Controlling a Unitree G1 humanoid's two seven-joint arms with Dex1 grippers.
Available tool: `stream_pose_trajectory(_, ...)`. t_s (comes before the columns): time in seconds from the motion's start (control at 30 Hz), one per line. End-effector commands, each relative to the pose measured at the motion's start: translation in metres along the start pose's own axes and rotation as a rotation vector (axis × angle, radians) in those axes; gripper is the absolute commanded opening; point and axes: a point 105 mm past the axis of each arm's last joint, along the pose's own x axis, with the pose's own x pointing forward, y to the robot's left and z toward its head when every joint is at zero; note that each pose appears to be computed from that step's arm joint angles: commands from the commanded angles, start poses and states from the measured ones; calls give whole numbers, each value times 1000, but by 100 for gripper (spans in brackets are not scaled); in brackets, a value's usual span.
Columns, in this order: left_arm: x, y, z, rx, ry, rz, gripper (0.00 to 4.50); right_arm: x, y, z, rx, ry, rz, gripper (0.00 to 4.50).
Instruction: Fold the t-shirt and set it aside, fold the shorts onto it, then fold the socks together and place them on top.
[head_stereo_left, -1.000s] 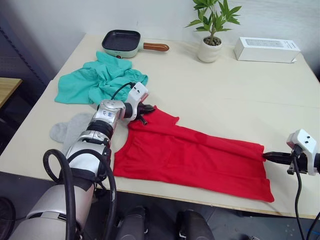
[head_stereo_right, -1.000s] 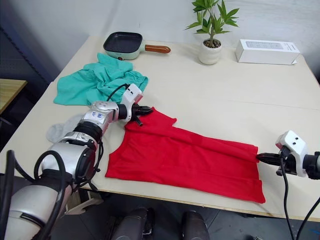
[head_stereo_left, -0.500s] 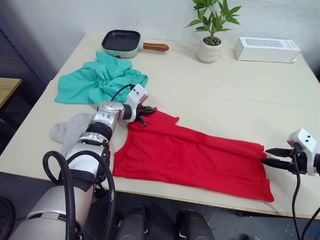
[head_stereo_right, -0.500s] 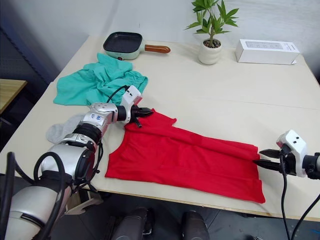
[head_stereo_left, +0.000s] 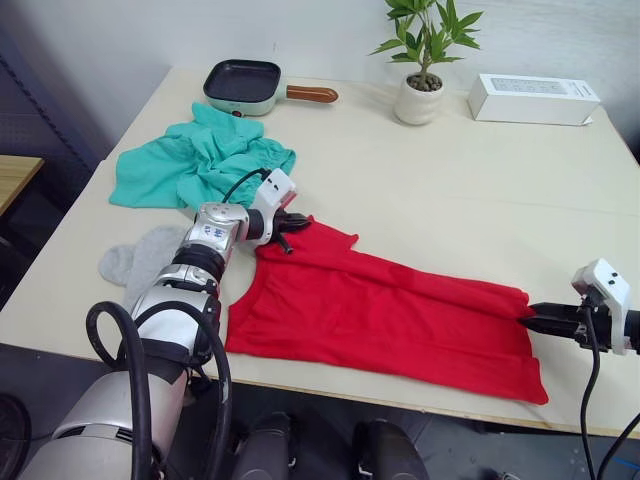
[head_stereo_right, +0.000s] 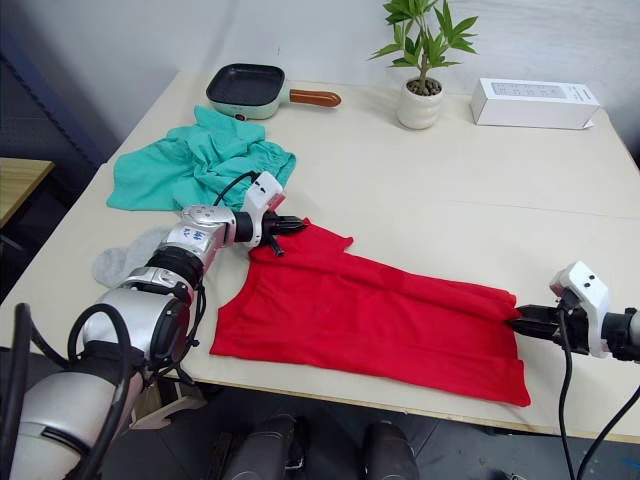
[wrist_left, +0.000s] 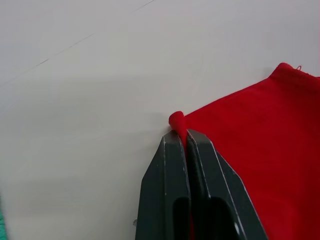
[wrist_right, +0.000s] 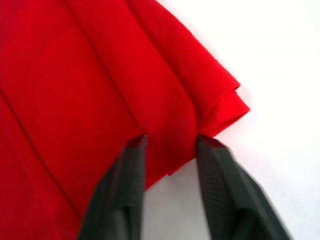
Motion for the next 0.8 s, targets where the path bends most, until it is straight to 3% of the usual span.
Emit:
stream_pose_trajectory(0.03,-2,2,13,39,-29,3,0,-13,-3,13,-36,-22,-29,2)
stream_pose_trajectory(0.47,-6,4,12,45,-50,2,0,-13,0,16,-71,-33,-14,2)
stream_pose_trajectory(0.8,-43,-6,33,344,-263,-137,0,-18,1,24,-264,-90,-73,2)
